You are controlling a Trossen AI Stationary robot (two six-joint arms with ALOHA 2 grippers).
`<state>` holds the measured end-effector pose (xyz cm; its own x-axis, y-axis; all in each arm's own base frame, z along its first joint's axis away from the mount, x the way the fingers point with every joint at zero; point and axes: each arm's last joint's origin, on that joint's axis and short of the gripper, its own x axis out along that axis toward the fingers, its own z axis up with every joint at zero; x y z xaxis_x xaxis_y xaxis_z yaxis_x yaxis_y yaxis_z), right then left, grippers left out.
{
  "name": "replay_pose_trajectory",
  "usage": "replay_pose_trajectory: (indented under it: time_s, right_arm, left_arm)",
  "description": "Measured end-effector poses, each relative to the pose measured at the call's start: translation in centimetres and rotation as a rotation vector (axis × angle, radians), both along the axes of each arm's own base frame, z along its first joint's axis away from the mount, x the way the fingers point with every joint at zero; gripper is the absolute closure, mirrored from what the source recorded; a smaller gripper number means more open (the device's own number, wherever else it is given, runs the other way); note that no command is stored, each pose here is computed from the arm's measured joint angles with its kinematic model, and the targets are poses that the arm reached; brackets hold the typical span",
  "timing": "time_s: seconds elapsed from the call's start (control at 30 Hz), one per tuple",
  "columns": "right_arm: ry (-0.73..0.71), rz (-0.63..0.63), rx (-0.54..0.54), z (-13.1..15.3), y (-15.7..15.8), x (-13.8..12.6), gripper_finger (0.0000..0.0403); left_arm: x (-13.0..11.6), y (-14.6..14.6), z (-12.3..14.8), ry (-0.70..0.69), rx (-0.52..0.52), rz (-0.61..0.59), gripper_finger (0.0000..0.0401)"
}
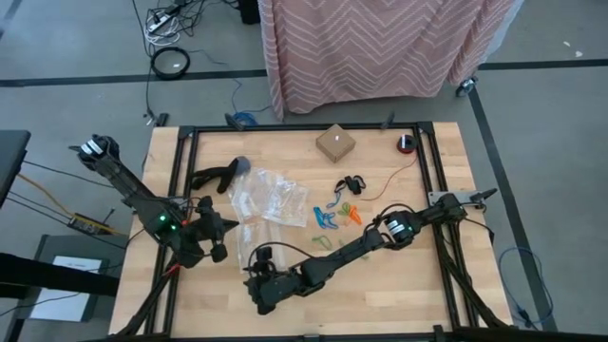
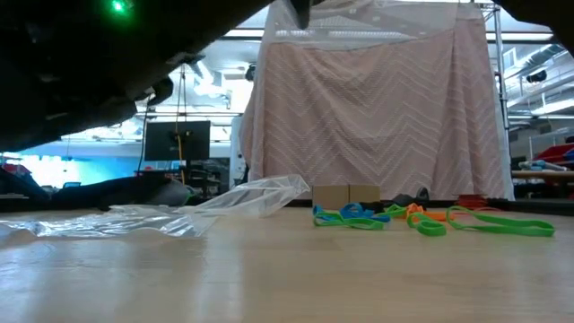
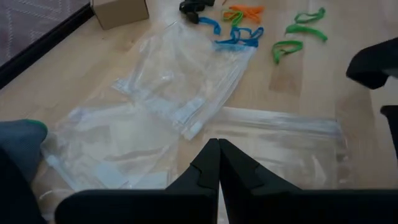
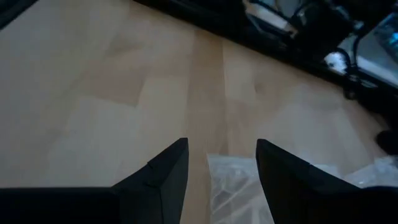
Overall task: Sort rubber bands
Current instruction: Open the transparent zip bag
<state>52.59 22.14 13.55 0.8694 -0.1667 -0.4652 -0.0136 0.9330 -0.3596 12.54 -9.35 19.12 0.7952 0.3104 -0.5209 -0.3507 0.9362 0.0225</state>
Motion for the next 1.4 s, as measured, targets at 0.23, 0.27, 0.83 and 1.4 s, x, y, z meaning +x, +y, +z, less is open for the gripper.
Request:
replay_pose_trajectory:
  time_s: [0.23, 0.27, 0.83, 1.4]
  right_arm:
    - [0.140, -0.024, -0.034, -1.2, -1.1, -0.5, 0.0228]
    - [0.154, -0.030, -0.035, -1.3, -1.3, -0.5, 0.0228]
    - [0.416, -0.223, 0.009, -0.8, -5.1, -1.3, 0.0293]
    - [0.576, -0.369, -0.162, 1.0, -4.5, -5.1, 0.0312]
  left_arm:
    - [0.0, 0.0, 0.0, 0.001, 0.002, -0.001, 0.0387]
    - [0.0, 0.0, 0.0, 0.002, 0.002, -0.001, 0.0387]
    - [0.0, 0.0, 0.0, 0.004, 0.007, -0.004, 0.0387]
    - [0.3, -0.3, 0.2, -0.023, 0.019, -0.029, 0.0387]
